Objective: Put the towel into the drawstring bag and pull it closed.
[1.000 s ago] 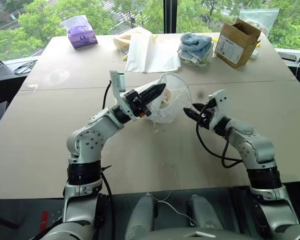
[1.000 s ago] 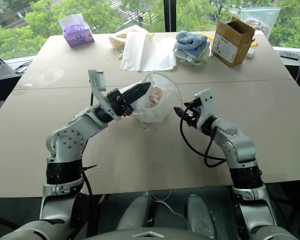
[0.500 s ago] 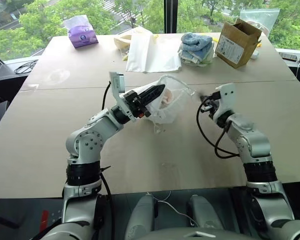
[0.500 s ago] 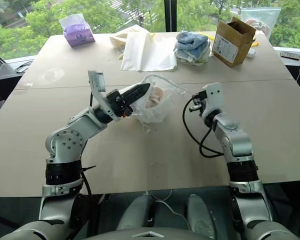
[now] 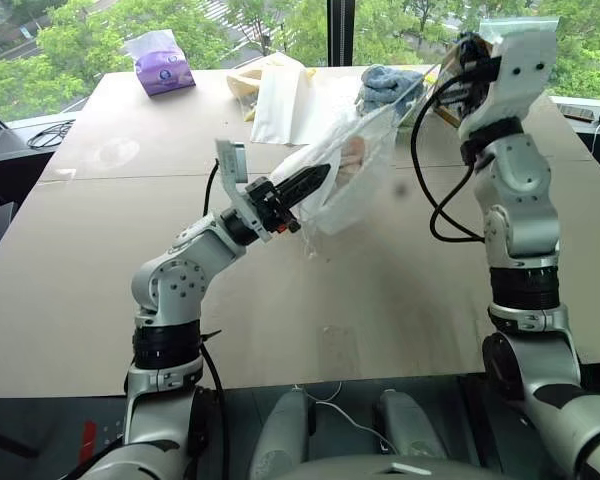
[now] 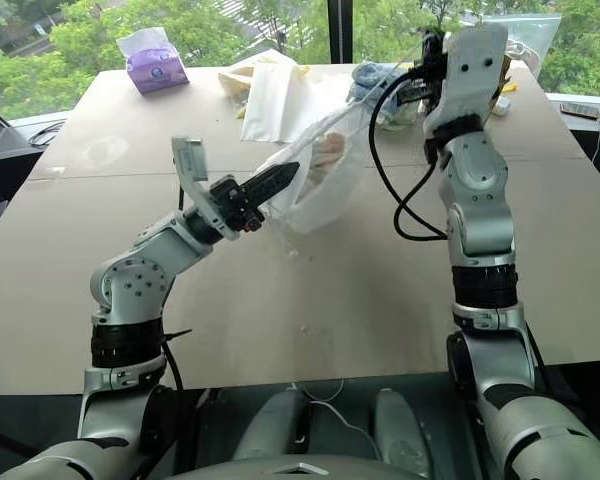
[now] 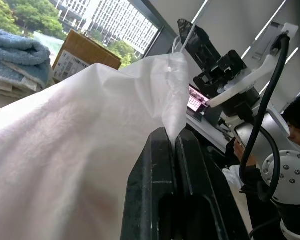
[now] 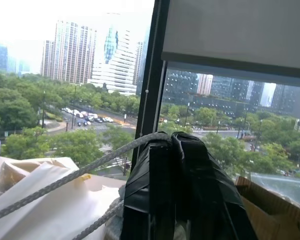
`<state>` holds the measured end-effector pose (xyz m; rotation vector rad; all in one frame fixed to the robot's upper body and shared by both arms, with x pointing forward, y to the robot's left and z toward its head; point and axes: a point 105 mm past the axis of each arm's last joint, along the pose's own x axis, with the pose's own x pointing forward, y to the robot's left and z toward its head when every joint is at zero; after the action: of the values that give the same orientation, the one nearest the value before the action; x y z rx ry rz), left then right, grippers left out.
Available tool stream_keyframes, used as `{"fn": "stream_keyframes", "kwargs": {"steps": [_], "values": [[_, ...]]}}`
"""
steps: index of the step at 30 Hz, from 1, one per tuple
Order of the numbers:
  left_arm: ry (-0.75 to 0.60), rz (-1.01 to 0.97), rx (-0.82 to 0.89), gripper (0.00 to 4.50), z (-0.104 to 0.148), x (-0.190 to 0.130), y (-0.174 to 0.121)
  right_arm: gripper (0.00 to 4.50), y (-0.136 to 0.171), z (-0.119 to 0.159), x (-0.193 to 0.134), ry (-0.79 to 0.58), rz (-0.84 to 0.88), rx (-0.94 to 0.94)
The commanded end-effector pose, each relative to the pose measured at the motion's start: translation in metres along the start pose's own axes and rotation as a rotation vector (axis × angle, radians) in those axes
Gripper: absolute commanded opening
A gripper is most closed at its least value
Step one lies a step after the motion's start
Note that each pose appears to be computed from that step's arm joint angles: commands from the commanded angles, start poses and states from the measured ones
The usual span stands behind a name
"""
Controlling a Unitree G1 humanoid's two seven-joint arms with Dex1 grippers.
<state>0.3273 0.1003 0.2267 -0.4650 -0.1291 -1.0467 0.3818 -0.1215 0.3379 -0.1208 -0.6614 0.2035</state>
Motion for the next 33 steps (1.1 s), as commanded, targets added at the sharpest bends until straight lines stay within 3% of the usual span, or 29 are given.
{"fn": "stream_keyframes", "kwargs": {"steps": [1,6,11,17,22,33], "values": [[-0.004,-0.031,0.061,1.34,0.006,0.001,-0.003,0.0,0.005,0.027,0.004,-0.068,0.037,0.009],[0.054,-0.003,0.09,3.83,-0.009,-0.004,0.003,0.0,0.015,0.03,0.006,-0.055,0.086,0.029],[0.15,-0.023,0.106,3.83,-0.032,-0.012,-0.001,0.0,0.022,0.034,0.006,-0.05,0.103,0.051],[0.321,-0.066,0.173,3.83,-0.076,-0.014,-0.012,0.0,0.024,0.034,0.006,-0.038,0.107,0.057],[0.389,-0.093,0.224,3.83,-0.106,-0.009,-0.013,0.0,0.026,0.034,0.006,-0.026,0.115,0.061],[0.406,-0.086,0.33,3.83,-0.127,0.017,0.003,0.0,0.029,0.035,0.006,-0.02,0.121,0.072]]}}
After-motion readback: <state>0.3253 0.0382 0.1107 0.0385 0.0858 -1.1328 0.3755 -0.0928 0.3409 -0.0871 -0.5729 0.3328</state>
